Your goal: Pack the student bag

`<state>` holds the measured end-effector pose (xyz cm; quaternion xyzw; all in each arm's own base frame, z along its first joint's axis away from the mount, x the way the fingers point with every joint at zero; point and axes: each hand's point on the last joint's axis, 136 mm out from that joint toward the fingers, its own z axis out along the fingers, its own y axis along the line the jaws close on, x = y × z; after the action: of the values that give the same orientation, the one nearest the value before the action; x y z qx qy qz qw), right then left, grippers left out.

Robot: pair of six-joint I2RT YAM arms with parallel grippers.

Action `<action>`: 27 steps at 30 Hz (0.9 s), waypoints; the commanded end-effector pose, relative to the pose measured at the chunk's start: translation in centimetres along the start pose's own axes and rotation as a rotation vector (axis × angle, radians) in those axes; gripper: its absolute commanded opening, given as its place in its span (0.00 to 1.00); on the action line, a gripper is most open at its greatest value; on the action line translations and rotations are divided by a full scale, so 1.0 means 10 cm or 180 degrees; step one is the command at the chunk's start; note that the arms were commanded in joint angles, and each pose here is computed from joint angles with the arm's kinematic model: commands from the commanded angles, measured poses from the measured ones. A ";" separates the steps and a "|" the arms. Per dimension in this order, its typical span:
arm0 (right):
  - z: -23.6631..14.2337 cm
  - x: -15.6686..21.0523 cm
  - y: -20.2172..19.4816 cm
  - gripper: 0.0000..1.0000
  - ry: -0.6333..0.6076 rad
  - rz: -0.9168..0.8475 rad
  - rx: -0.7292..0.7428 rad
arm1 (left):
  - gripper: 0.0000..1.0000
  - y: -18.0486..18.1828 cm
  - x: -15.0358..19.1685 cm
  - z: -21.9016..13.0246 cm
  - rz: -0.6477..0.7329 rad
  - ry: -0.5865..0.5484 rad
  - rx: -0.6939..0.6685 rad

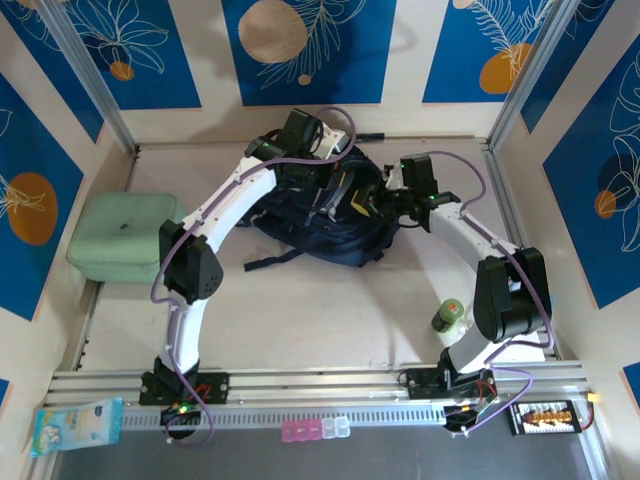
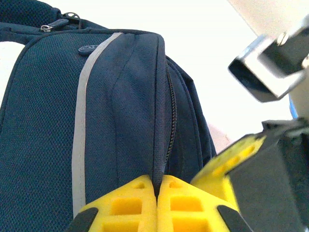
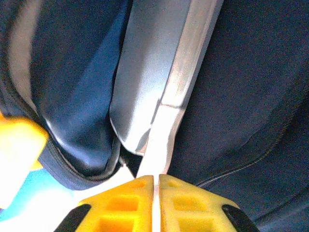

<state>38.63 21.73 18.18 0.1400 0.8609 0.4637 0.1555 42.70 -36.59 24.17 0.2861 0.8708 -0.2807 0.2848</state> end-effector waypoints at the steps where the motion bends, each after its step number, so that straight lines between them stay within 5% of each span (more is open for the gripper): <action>1: 0.12 0.28 0.07 0.08 0.0378 -0.0064 -0.0151 | 0.00 -0.27 -0.30 -0.34 0.0135 -0.0370 0.0199; 8: 0.42 0.35 0.12 0.04 0.0569 -0.0048 -0.0207 | 0.00 -0.31 -0.31 -0.38 0.0121 -0.0383 0.0234; 23: 0.69 -0.23 0.05 0.04 -0.0030 0.0138 -0.0130 | 0.00 -0.40 -0.25 -0.43 0.0126 -0.0326 0.0365; 27: 0.77 -0.13 0.12 0.04 0.0192 0.0165 -0.0315 | 0.00 -0.39 -0.26 -0.41 0.0111 -0.0331 0.0356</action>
<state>41.94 27.28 14.82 0.1402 0.8471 0.4996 0.1147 42.44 -36.62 24.21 0.2800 0.8718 -0.2878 0.2807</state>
